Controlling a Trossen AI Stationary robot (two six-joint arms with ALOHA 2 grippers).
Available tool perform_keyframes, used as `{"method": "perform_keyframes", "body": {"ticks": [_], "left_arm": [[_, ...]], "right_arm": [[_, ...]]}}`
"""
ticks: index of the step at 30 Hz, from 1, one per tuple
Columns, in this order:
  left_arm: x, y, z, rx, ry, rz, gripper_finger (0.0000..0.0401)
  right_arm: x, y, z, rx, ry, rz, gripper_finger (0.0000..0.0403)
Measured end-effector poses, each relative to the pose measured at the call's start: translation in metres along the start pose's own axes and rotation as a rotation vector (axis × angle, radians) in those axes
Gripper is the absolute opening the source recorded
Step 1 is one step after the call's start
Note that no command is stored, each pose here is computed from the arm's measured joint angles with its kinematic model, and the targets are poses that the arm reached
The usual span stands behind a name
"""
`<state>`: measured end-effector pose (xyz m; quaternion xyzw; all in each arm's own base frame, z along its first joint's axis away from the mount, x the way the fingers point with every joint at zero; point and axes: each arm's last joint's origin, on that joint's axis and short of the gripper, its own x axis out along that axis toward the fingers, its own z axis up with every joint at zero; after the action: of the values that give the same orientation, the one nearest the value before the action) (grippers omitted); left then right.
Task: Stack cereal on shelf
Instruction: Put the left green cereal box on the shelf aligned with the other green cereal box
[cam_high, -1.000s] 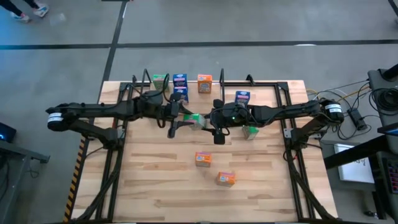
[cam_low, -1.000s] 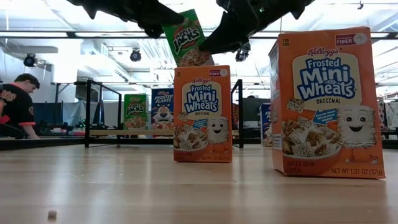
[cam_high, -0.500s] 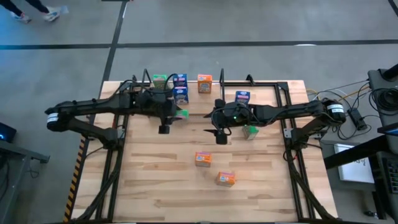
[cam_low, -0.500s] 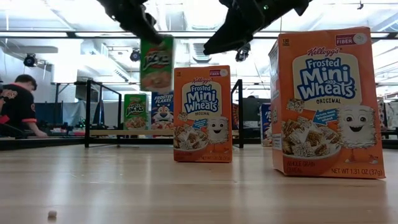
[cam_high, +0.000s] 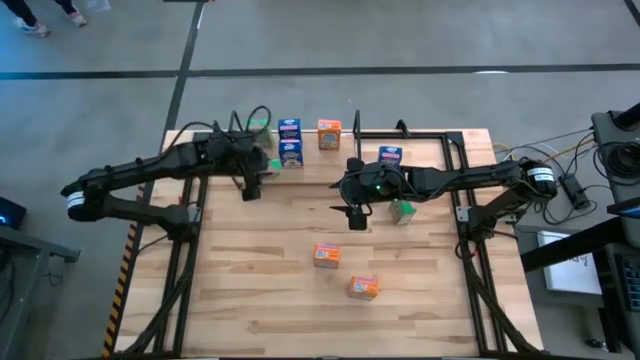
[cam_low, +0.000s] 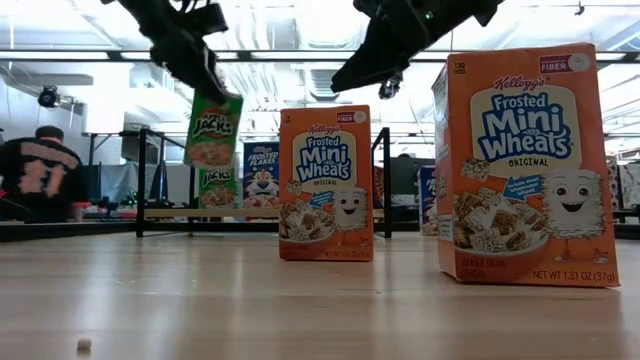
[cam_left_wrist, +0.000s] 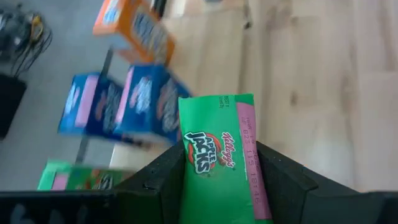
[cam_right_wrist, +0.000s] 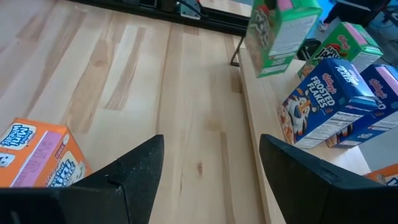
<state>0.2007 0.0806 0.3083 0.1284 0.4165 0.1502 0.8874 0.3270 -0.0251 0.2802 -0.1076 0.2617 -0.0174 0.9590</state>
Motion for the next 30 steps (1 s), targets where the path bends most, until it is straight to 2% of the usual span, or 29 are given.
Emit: {"method": "perform_keyframes", "body": {"ticks": [5, 11, 14, 19, 30], "left_arm": [[0.009, 0.016, -0.017, -0.045, 0.062, 0.053, 0.0152], [0.020, 0.032, -0.030, -0.064, 0.057, 0.103, 0.0152], [0.021, 0.037, -0.034, -0.078, 0.054, 0.092, 0.0152], [0.022, 0.043, -0.037, -0.107, 0.001, 0.044, 0.0152], [0.035, 0.049, -0.056, -0.168, 0.038, 0.075, 0.0152]], "right_arm": [[0.000, 0.000, -0.002, 0.001, 0.004, 0.003, 0.0255], [0.001, 0.001, -0.004, -0.001, -0.011, 0.047, 0.0249], [0.003, 0.001, -0.007, 0.001, -0.044, 0.094, 0.0250], [0.006, 0.000, -0.013, -0.018, -0.092, 0.078, 0.0251], [0.007, -0.006, -0.015, -0.010, -0.109, 0.102, 0.0244]]}}
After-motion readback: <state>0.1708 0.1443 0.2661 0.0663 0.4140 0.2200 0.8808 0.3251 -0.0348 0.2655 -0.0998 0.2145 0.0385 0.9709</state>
